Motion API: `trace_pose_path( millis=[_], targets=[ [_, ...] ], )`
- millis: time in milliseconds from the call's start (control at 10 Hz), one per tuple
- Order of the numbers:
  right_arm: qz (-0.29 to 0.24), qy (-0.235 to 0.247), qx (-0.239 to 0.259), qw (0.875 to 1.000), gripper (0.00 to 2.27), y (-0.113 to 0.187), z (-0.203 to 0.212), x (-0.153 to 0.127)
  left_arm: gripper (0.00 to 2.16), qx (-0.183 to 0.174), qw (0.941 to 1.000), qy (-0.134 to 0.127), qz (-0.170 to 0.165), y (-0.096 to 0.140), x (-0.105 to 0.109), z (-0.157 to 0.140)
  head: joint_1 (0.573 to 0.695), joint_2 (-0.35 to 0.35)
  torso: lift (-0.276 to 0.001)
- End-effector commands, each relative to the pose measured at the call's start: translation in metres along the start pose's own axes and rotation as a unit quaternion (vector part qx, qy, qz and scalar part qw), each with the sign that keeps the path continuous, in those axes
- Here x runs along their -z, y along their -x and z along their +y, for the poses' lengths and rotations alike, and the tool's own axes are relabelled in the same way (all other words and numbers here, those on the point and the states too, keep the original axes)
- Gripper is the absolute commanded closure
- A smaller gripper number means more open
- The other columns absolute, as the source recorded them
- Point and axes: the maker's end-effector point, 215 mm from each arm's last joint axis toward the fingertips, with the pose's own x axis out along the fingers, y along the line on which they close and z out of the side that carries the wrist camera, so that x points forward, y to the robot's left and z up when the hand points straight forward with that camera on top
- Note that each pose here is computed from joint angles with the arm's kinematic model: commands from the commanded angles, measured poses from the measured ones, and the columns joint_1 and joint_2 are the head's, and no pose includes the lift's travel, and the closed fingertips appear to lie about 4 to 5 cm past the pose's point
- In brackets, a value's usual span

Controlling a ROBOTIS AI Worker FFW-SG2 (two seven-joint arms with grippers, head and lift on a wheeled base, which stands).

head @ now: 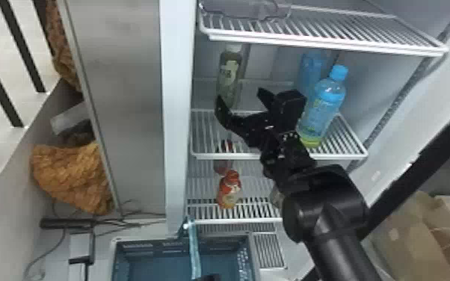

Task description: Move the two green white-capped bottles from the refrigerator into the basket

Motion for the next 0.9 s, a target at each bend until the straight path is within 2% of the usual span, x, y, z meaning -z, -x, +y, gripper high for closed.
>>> trace_pose_path(
  millis=[0, 400, 800],
  targets=[
    [0.002, 0.003, 0.001, 1.000, 0.06, -0.010, 0.000, -0.001, 1.18, 0.001, 1.0000, -0.001, 0.001, -0.001, -0.001, -0.001, 0.695, -0.175, -0.004],
    [0.016, -0.001, 0.015, 1.000, 0.05, -0.031, -0.012, 0.010, 1.18, 0.002, 1.0000, -0.003, 0.002, -0.002, -0.001, -0.002, 0.695, -0.171, -0.004],
    [0.017, 0.001, 0.006, 1.000, 0.05, -0.053, -0.004, 0.012, 1.18, 0.003, 1.0000, -0.005, 0.004, -0.004, -0.002, -0.003, 0.695, -0.161, -0.004]
  ],
)
